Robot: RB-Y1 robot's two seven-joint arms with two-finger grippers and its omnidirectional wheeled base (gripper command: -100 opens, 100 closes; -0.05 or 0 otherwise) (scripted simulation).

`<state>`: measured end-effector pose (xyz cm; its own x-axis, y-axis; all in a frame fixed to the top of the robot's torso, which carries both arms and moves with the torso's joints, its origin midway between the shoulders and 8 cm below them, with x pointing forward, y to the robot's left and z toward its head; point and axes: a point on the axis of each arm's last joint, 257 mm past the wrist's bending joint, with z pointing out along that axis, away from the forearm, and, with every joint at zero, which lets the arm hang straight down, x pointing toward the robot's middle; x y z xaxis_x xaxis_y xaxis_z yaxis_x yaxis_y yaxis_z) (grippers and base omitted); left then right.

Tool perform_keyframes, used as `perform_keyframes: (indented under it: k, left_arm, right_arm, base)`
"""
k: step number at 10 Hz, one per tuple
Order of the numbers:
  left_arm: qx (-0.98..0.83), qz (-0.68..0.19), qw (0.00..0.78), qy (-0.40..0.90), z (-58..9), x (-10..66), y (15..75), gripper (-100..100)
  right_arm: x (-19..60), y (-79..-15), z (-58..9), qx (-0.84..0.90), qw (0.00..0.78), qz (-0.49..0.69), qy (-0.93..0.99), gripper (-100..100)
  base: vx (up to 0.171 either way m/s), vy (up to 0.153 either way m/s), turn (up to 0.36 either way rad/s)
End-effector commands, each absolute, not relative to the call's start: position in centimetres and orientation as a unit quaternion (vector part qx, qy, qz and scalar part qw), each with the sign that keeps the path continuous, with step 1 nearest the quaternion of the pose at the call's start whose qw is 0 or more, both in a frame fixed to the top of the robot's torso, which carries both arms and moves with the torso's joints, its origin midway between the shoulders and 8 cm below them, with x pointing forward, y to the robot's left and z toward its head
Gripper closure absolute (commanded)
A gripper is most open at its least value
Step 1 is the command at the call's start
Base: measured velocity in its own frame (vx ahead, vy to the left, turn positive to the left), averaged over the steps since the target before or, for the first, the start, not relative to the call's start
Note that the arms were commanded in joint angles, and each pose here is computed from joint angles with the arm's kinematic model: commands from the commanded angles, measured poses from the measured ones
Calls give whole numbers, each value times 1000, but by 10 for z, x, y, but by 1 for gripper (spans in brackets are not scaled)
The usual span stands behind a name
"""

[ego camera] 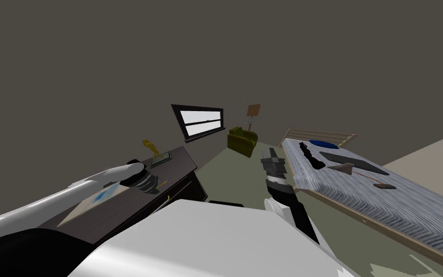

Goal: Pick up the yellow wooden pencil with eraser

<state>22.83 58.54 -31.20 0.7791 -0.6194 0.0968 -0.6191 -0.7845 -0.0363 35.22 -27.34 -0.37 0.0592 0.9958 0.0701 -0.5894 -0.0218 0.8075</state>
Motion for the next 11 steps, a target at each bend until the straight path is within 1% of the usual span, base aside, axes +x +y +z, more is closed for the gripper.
perform_keyframes:
  k: [1, 5, 6, 7, 9, 10, 11]
  left_arm:
    - [-943, -52, 1, 328, -312, 228, 585, 100]
    - [-943, -52, 2, 328, -312, 229, 586, 100]
    - [-943, -52, 2, 328, -312, 229, 586, 0]
    - [-940, -51, 1, 338, -304, 231, 582, 100]
    - [-934, -50, -1, 352, -292, 235, 575, 100]
    - [-937, -51, 0, 347, -296, 233, 578, 100]
    - [-936, -50, 0, 348, -296, 233, 578, 0]
  right_arm:
    - [352, -273, -4, 352, 637, 622, 289, 0]
    - [352, -273, -4, 352, 637, 622, 289, 0]
    - [352, -273, -4, 352, 637, 622, 289, 0]
    - [352, -273, -4, 352, 637, 622, 289, 0]
    - [352, -273, -4, 352, 637, 622, 289, 0]
    - [352, -273, -4, 352, 637, 622, 289, 0]
    - [352, -273, -4, 352, 637, 622, 289, 0]
  base:
    - [-6, 1, 8]
    - [0, 0, 0]
    - [0, 0, 0]
    - [40, -1, 200]
    - [70, -15, 203]
    - [30, -12, 44]
    - [0, 0, 0]
